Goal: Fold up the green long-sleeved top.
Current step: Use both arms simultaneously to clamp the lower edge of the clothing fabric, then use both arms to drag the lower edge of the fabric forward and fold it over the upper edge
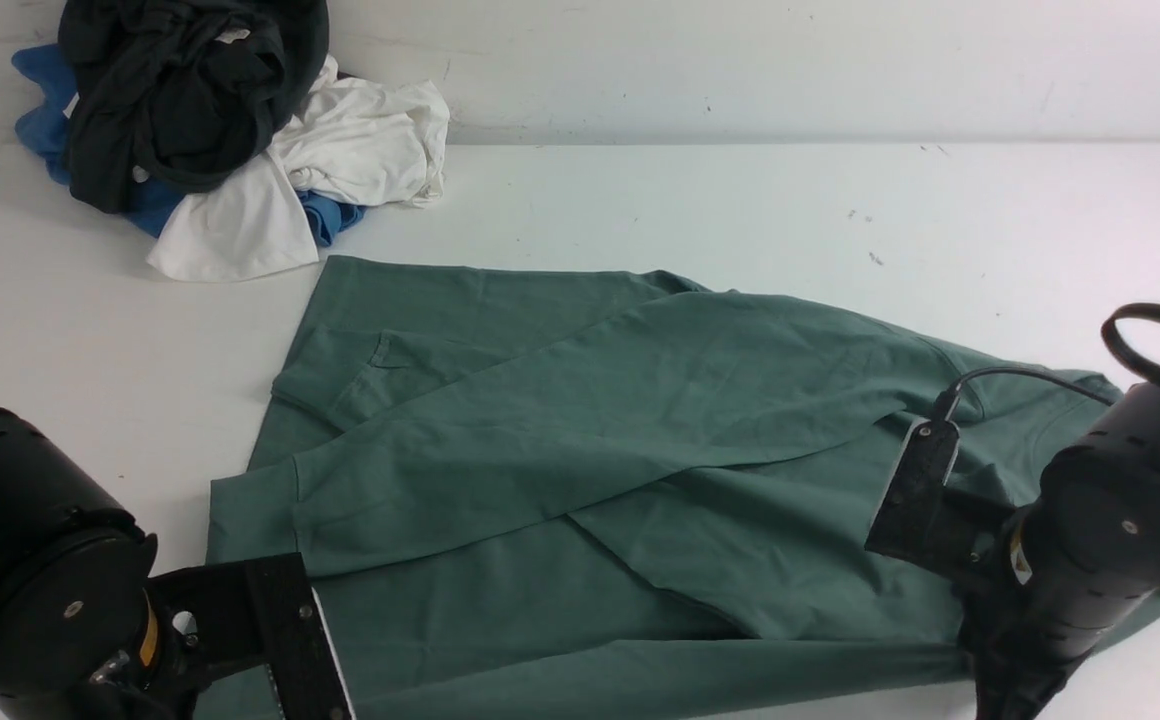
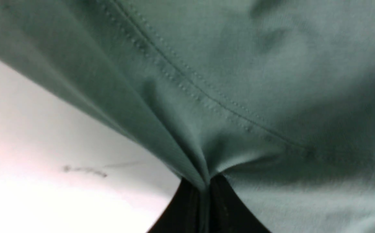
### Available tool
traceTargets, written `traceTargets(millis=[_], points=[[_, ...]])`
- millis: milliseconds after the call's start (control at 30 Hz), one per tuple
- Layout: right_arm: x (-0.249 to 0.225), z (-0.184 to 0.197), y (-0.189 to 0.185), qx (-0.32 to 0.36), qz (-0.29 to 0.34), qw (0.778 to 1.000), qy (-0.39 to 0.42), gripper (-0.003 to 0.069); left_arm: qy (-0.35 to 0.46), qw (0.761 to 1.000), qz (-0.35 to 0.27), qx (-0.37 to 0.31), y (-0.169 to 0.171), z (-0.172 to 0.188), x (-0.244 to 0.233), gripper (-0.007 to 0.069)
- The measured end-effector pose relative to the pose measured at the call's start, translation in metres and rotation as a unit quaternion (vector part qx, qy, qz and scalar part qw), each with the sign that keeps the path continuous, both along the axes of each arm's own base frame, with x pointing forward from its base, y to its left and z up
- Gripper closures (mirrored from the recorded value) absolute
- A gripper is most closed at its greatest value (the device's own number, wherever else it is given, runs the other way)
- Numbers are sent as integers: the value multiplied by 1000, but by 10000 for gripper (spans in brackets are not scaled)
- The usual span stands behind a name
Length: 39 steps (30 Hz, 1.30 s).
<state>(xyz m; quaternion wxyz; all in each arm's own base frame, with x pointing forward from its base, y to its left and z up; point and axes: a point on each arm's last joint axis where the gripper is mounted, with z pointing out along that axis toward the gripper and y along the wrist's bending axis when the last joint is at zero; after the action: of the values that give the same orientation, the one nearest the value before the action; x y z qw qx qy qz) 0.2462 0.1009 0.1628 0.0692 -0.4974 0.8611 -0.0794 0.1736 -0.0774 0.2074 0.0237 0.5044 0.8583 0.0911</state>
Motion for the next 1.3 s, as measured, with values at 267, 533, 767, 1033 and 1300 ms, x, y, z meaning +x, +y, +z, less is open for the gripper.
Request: traceTargets(millis=[267, 533, 767, 1033, 1300], points=[[-19, 64, -10, 20, 4, 999, -25, 649, -86, 996, 26, -1, 15, 42, 1, 612], [22, 129, -28, 63, -29, 996, -61, 649, -184, 982, 47, -10, 33, 101, 50, 608], [77, 143, -30, 70, -45, 995, -58, 649, -224, 974, 42, -13, 26, 125, 122, 608], [114, 145, -16, 119, -56, 990, -58, 649, -141, 983, 92, -78, 7, 107, 158, 608], [113, 144, -14, 132, -56, 988, -48, 649, -10, 985, 132, -111, -1, 53, 148, 556]])
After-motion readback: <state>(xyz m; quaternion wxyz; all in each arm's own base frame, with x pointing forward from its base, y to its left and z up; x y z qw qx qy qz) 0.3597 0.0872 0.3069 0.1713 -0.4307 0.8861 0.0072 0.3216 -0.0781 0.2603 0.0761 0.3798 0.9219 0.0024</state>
